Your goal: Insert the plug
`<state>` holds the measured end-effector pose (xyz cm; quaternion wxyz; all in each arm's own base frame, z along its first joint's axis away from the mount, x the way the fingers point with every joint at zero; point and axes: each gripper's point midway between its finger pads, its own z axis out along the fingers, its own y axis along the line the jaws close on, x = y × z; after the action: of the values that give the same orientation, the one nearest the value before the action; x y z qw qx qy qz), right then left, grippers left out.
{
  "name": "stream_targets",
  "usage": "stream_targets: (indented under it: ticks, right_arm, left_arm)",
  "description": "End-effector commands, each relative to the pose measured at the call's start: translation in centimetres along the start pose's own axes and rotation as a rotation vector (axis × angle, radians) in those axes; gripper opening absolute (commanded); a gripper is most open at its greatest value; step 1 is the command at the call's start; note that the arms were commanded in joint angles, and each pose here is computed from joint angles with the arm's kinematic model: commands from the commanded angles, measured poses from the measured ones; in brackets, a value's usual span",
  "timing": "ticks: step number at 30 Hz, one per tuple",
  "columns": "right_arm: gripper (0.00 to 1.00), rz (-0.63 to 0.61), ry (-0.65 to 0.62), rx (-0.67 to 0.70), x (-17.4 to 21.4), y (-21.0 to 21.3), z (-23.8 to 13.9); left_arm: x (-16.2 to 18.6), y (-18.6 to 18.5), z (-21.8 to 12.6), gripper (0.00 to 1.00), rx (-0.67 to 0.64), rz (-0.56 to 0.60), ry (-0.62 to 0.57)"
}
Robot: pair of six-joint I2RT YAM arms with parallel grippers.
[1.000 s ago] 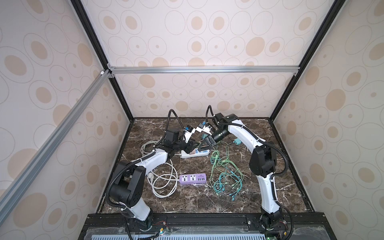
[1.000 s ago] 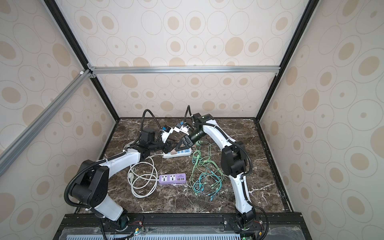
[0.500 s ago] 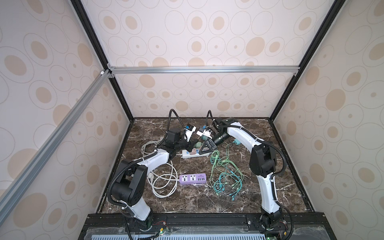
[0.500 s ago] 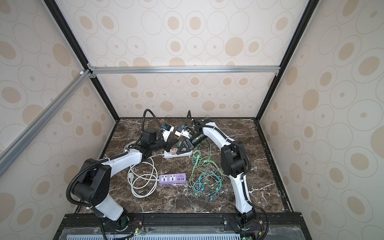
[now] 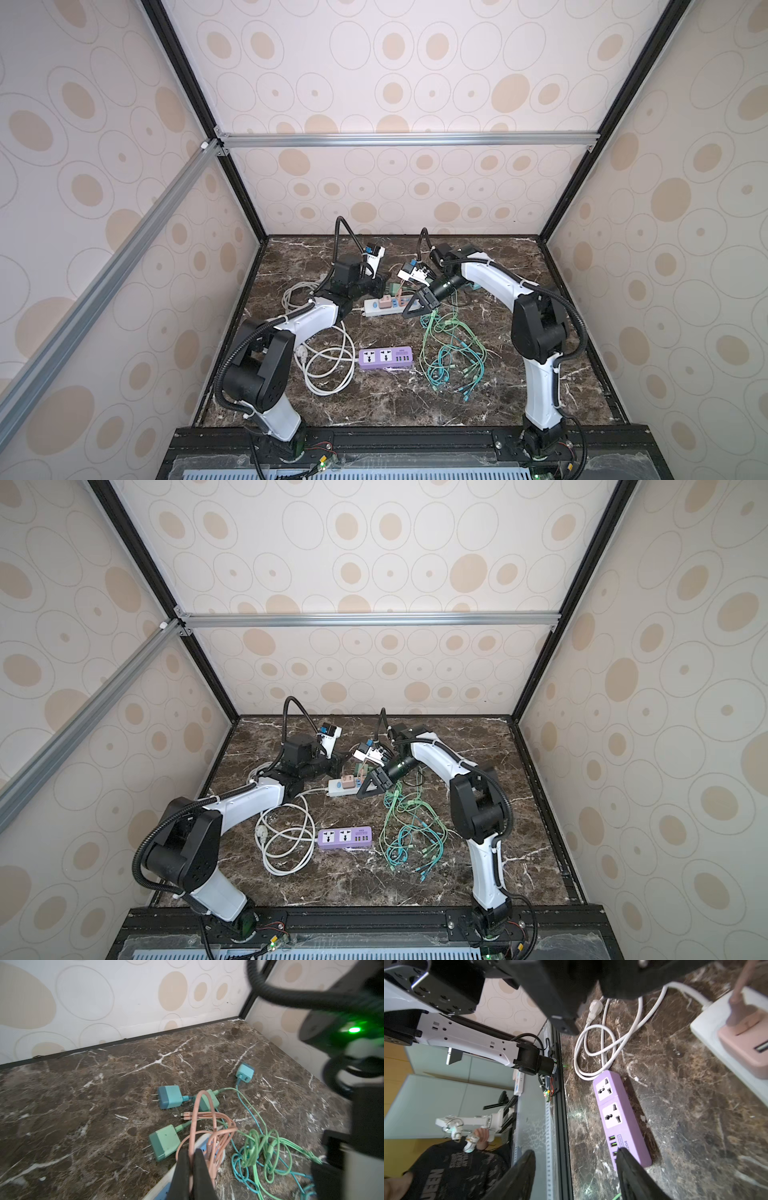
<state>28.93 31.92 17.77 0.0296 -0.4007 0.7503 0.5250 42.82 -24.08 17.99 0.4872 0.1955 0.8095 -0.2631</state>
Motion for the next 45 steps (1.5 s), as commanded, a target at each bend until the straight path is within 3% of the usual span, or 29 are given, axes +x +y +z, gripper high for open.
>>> stream_targets:
  ticks: [1,6,10,17,24,33,38,45]
  right_arm:
    - [0.64,-0.05,-0.07,0.125,-1.5,-0.6,-1.4]
    - [0.63,0.012,-0.142,0.335,-2.2,-4.4,-3.6]
    - [0.6,0.072,-0.123,0.517,-1.7,-7.8,-4.8]
    - [0.53,0.118,-0.113,0.655,-1.0,-11.1,-5.5]
    - [0.47,0.165,-0.097,0.684,-1.0,-13.9,-4.8]
    - [0.52,0.168,-0.119,0.743,-2.1,-15.9,-5.3]
    - [0.46,0.172,-0.128,0.718,-2.7,-17.0,-4.5]
    - [0.47,0.185,-0.116,0.689,-3.2,-18.4,-3.5]
  left_arm:
    - [-3.2,2.0,-0.6,0.05,-0.11,-0.054,-0.096]
    - [-2.9,4.3,-1.5,0.06,-0.197,-0.147,-0.117]
    - [-2.0,5.6,-2.0,0.07,-0.221,-0.232,-0.127]
    - [-0.4,5.5,-2.6,0.14,-0.201,-0.273,-0.116]
    - [1.7,7.0,-5.0,0.27,-0.252,-0.402,-0.149]
    - [3.7,7.0,-6.4,0.46,-0.218,-0.424,-0.118]
    - [4.0,7.2,-7.2,0.5,-0.219,-0.442,-0.118]
    - [4.9,8.6,-8.3,0.59,-0.255,-0.517,-0.139]
